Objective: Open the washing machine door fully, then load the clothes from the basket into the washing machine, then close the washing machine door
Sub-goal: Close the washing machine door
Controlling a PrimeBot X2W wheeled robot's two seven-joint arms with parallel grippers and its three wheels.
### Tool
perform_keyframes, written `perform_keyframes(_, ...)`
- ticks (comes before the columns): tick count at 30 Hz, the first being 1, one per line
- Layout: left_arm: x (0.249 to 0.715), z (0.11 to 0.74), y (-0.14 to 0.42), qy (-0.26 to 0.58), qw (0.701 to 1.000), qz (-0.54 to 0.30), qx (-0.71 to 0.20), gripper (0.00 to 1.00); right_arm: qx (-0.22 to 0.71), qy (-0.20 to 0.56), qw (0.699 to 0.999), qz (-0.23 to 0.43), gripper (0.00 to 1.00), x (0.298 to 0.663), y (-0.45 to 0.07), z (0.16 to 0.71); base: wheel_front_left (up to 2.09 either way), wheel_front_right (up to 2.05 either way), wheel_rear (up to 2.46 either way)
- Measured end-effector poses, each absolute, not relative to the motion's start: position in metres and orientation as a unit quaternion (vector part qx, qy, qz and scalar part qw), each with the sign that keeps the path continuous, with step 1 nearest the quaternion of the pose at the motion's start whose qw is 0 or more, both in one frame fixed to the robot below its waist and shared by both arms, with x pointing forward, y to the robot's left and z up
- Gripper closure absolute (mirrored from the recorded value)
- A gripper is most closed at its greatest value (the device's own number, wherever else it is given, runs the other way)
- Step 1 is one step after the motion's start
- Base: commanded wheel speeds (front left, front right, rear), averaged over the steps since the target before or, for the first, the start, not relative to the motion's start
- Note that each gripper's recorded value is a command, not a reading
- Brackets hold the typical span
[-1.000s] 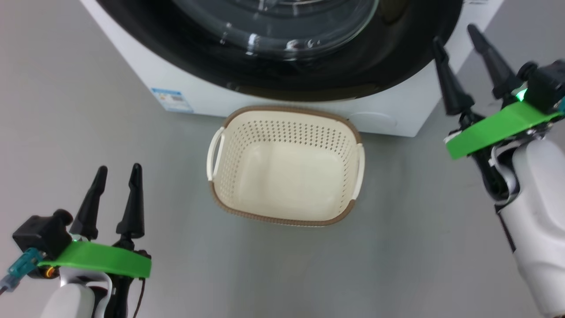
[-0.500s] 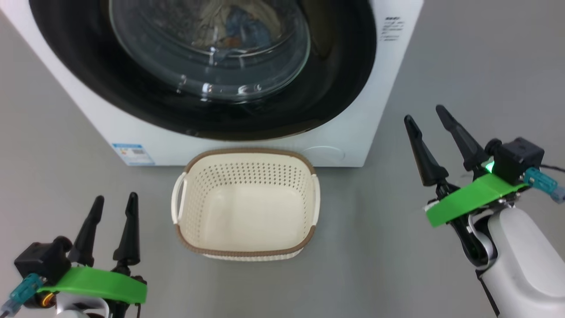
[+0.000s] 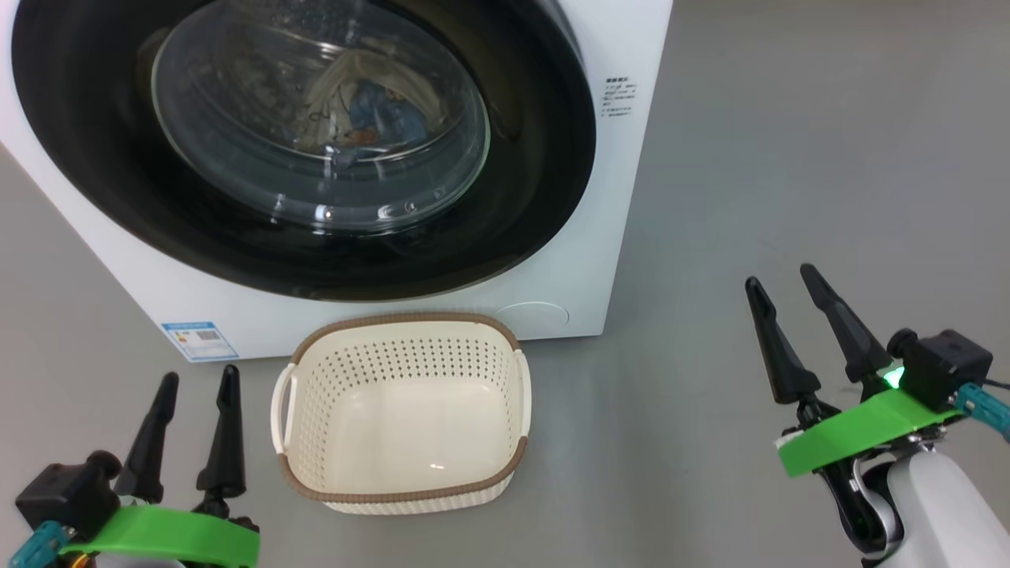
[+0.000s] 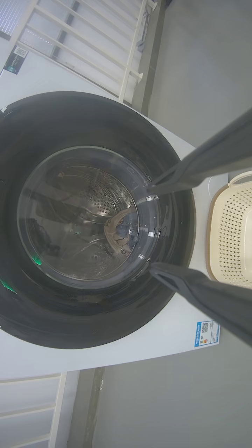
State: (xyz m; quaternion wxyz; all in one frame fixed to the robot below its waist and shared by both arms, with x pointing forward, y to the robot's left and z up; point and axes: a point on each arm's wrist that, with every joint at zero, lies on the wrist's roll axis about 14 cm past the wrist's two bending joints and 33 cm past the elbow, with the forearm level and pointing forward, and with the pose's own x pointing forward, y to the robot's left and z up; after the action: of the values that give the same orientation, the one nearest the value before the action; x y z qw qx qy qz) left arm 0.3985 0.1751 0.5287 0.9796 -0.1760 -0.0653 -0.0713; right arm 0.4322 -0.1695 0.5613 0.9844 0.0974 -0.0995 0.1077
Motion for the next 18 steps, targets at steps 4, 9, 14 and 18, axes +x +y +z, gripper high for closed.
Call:
perform_keyframes(4, 0.395, 0.532, 0.171, -0.069, 0.978, -0.077, -0.179, 0.0, 0.102, -0.096, 0.986, 0.094, 0.0, 0.421, -0.176, 0.556, 0.0, 0.0, 0.0)
perform_keyframes(9, 0.393, 0.54, 0.168, -0.081, 0.976, -0.083, -0.183, 0.0, 0.11, -0.086, 0.987, 0.077, 0.0, 0.412, -0.184, 0.547, 0.0, 0.0, 0.0)
perform_keyframes(14, 0.388, 0.536, 0.168, -0.075, 0.977, -0.082, -0.183, 0.0, 0.111, -0.088, 0.988, 0.068, 0.0, 0.411, -0.189, 0.548, 0.0, 0.0, 0.0)
perform_keyframes(18, 0.387, 0.535, 0.169, -0.074, 0.977, -0.081, -0.183, 0.0, 0.113, -0.085, 0.988, 0.066, 0.0, 0.412, -0.189, 0.546, 0.0, 0.0, 0.0)
